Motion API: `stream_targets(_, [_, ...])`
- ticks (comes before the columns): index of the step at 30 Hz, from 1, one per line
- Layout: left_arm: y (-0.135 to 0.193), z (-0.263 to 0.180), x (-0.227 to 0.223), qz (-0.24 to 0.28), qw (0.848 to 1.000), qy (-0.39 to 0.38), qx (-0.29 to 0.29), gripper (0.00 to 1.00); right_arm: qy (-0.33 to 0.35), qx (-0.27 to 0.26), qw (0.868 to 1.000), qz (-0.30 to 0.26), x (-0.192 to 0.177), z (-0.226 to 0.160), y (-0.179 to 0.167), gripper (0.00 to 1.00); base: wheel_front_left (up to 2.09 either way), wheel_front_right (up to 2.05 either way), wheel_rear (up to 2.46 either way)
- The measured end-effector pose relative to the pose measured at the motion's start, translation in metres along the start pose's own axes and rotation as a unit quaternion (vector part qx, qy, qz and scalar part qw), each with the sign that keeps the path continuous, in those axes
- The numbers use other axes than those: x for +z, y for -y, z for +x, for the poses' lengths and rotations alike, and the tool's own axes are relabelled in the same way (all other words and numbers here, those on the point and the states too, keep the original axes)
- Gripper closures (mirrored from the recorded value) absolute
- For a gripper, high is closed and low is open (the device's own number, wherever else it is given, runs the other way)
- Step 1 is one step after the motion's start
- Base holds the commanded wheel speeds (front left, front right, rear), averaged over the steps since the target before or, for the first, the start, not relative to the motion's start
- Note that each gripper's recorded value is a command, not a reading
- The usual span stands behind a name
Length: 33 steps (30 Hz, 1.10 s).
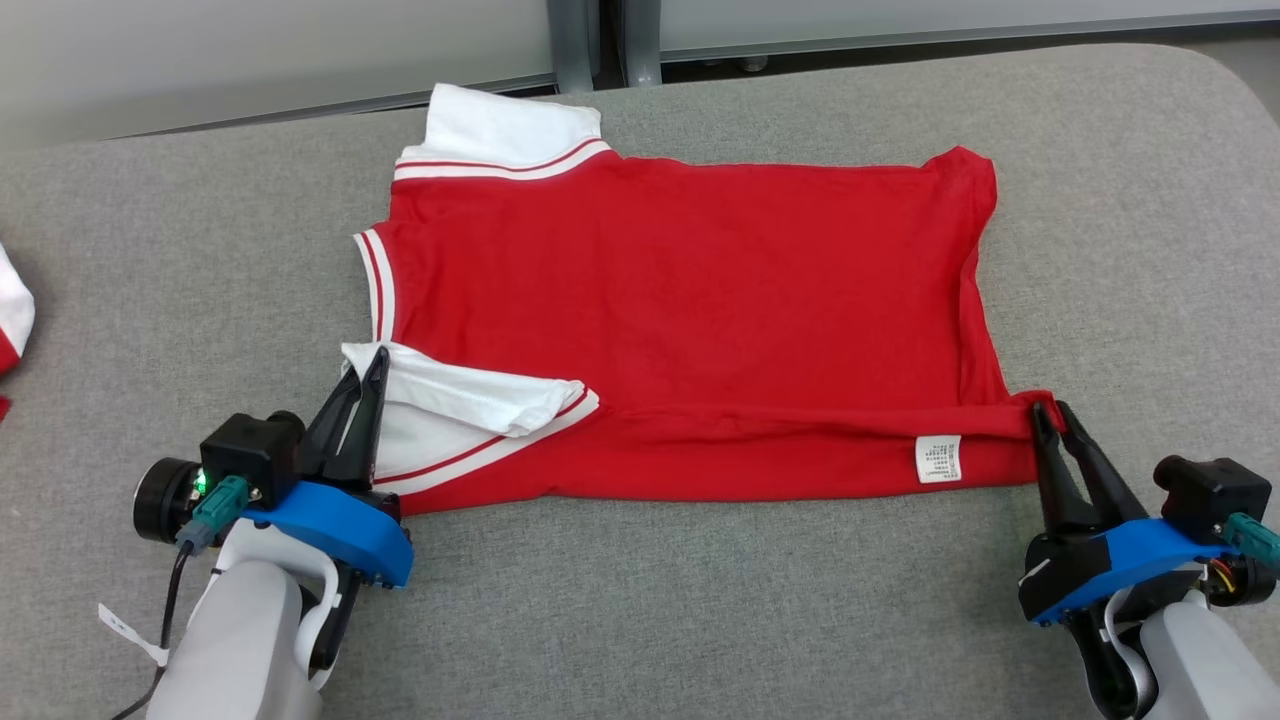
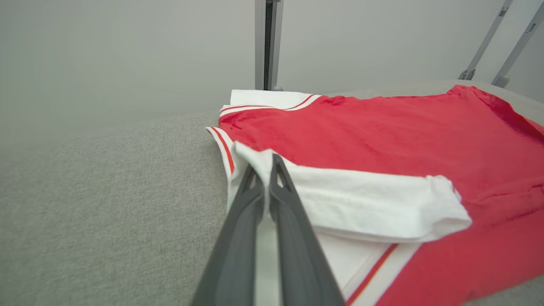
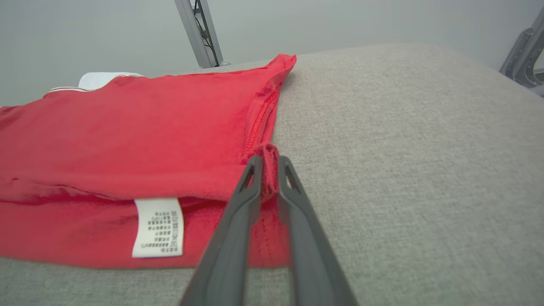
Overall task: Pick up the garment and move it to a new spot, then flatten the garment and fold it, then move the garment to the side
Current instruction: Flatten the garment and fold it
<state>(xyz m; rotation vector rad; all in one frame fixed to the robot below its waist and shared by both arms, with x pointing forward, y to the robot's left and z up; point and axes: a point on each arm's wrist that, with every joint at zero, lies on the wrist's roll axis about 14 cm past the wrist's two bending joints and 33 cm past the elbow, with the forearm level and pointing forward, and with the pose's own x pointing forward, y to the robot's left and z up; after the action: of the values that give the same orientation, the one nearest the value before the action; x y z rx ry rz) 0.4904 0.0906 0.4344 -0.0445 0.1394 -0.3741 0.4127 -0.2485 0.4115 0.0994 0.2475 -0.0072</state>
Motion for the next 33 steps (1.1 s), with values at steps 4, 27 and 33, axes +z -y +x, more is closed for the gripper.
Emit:
stream_targets(4, [0.001,-0.003,0.007,-0.001,1.0,0.011,0.007,0.0,0.002,-0.001,1.0,-0.005,0.001,-0.003,0.002,0.0,0.0,0.0,0.0])
stream_targets(27, [-0.01,-0.05,-0.064,-0.044,0.994,-0.083,0.057,0.0,-0.05,-0.002,0.998,-0.029,-0.035,-0.014,-0.001,0.0,0.0,0.0,0.0])
stream_targets(33, [-0.004,-0.045,-0.073,-0.048,0.993,-0.098,0.046,0.0,-0.067,0.0,0.997,-0.029,-0.045,-0.008,-0.005,0.0,0.0,0.0,0.0])
